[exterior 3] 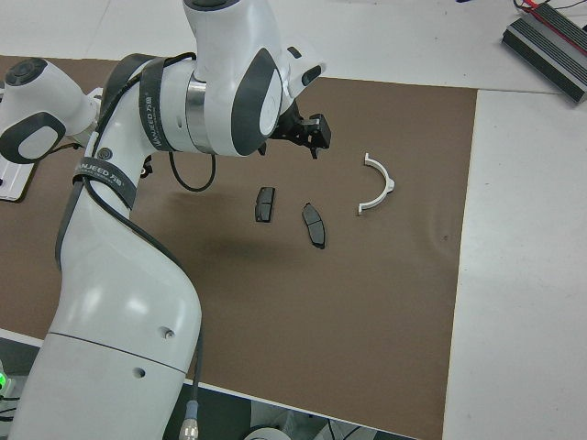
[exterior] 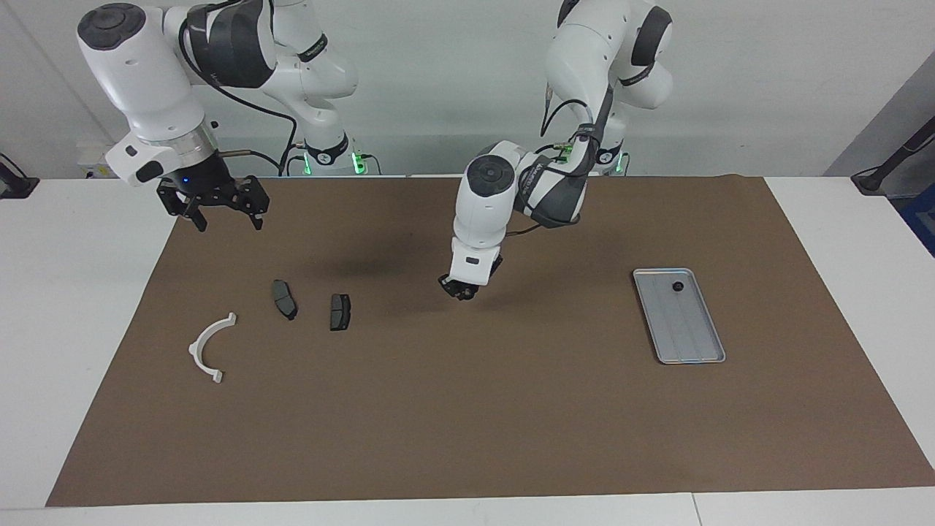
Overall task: Place bearing gear from tray to pile
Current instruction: 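Carry the bearing with the left gripper to the table center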
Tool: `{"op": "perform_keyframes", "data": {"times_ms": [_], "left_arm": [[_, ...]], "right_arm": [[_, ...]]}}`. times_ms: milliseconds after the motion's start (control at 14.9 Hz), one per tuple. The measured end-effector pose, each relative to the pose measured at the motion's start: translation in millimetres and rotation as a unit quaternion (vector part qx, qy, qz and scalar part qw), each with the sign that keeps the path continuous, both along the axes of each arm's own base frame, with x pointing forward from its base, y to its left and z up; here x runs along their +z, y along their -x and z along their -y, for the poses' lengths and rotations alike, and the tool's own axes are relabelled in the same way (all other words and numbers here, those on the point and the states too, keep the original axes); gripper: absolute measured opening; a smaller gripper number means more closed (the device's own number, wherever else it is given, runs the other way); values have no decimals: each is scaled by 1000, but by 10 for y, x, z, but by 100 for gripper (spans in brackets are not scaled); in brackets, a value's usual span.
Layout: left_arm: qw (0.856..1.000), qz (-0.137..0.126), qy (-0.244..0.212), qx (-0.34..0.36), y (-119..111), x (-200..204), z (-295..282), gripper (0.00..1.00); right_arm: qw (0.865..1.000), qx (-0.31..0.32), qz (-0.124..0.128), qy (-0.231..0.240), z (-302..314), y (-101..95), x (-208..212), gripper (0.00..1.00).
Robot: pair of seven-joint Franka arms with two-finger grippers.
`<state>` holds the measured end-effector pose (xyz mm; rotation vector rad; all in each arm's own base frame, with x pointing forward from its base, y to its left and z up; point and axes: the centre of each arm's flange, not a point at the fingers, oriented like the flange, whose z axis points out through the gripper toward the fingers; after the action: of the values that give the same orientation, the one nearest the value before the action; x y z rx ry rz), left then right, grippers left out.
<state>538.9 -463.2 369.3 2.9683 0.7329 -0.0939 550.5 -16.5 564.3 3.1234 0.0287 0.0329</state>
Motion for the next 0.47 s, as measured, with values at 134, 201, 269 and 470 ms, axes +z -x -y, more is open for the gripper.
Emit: {"op": "perform_keyframes", "data": {"times_ms": [134,201,269,470], "left_arm": [[1000,-8,-7,-3,43,-193,95,35],[1000,-10,-9,-2,81,-321,166,35],[1000,-9,-9,0,110,-424,229,35],[1000,2,0,9,117,-507,309,35]], "right_arm": [[1000,1,9,0,-6,-24,-99,100],[1000,1,8,0,-8,-25,-164,100],[1000,1,6,0,-8,-20,-217,100],[1000,1,5,0,-10,-18,-261,100]]}}
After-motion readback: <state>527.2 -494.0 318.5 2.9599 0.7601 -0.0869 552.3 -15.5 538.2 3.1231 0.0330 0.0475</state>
